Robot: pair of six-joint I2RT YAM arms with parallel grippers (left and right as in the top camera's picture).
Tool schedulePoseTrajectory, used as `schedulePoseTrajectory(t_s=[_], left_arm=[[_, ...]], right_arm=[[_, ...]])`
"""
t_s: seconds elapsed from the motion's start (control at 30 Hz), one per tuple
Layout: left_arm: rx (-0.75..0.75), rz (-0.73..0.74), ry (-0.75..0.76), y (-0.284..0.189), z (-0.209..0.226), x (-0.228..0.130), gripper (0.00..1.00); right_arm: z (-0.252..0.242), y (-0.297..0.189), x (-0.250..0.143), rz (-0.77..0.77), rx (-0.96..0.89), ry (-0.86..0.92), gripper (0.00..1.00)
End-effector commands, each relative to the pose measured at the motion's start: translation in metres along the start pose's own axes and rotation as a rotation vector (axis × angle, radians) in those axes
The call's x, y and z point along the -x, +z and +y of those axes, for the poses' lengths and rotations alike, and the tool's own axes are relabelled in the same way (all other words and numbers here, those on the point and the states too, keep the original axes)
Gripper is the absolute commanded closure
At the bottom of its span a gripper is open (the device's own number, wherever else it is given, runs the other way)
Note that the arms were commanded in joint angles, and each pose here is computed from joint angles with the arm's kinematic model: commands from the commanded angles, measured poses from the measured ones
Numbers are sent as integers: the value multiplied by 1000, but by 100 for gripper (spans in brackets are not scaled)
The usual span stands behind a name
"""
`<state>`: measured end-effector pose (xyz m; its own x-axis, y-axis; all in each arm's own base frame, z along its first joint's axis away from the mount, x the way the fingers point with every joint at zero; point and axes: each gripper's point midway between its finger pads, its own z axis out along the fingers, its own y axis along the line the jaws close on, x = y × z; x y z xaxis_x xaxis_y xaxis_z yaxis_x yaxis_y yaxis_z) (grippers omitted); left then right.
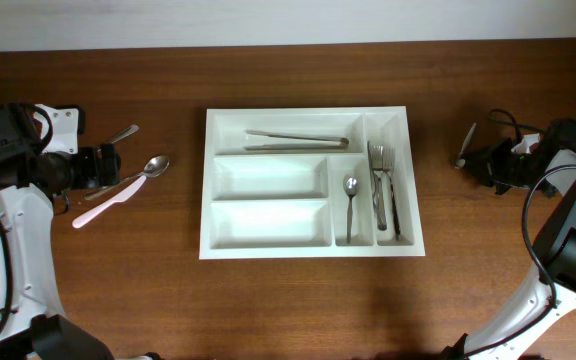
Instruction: Pack container
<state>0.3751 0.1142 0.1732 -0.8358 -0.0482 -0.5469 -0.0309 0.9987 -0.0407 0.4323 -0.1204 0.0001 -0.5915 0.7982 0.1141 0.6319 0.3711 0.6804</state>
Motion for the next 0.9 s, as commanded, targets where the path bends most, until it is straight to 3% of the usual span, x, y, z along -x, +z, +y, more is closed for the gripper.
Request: schedulePoseTrajectory(t_s=[0.0,0.87], left_arm=[[-6,-15,13,-2,1,6,1],[-6,-15,13,-2,1,6,1]], right_arm=[[-96,39,-39,97,-261,151,75],[-93,37,-32,98,-172,-5,74]])
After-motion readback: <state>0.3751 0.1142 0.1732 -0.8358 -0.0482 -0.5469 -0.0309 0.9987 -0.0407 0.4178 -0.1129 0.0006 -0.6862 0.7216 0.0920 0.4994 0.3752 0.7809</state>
